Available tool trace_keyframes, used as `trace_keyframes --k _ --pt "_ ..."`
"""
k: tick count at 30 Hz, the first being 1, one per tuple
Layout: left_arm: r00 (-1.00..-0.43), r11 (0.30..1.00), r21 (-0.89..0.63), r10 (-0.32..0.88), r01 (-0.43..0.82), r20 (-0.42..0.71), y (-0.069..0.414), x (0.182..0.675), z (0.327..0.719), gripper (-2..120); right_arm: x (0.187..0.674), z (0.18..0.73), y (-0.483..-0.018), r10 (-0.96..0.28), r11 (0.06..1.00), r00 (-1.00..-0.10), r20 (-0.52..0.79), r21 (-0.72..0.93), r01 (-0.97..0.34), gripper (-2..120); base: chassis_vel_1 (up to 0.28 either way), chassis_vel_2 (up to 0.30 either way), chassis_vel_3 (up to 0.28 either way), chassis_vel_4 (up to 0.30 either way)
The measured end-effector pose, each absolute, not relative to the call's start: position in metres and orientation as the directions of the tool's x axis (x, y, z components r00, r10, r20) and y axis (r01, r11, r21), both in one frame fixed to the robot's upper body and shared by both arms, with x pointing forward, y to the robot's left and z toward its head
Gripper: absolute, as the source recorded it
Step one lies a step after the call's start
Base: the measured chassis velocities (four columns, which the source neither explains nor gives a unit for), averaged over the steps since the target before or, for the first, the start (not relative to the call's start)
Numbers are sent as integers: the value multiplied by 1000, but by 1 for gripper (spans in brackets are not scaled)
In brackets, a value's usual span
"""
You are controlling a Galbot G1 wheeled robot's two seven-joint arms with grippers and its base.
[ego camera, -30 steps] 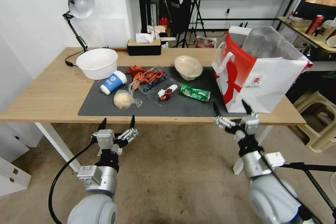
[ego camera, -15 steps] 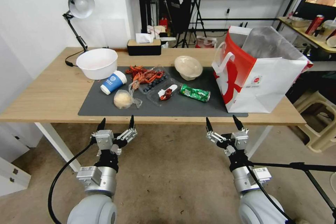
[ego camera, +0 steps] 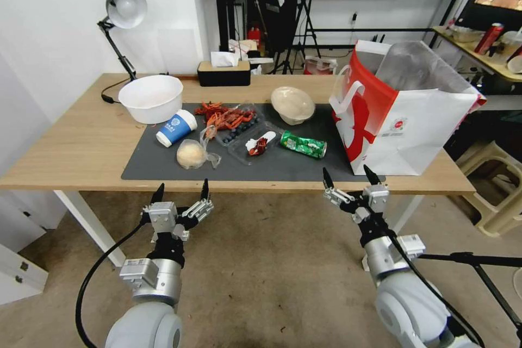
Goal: Pick up the trash from the table and place it into the takeout bag.
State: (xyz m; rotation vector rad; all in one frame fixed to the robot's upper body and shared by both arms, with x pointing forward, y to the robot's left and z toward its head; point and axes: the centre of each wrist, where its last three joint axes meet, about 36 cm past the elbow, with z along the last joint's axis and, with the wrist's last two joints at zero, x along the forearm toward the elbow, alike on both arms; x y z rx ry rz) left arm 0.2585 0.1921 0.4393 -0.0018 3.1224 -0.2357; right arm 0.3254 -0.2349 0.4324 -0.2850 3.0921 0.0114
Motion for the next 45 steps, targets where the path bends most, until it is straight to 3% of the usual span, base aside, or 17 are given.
trace_keyframes --k 14,20,32,45 --pt "-1000 989 -148 0 2 -14 192 258 439 100 396 473 -256 -321 940 -943 83 -88 -328 100 0 0 0 0" --pt "-1000 989 -146 0 2 -13 192 258 439 100 440 497 -258 -394 889 -888 236 -149 -434 100 0 0 0 0" --pt "-1000 990 -143 -3 -1 -15 192 257 437 100 505 523 -258 -400 832 -833 383 -230 -505 100 0 0 0 0" --pt "-1000 990 -143 -4 -1 -16 192 258 436 100 529 512 -252 -417 807 -773 478 -198 -557 100 0 0 0 0"
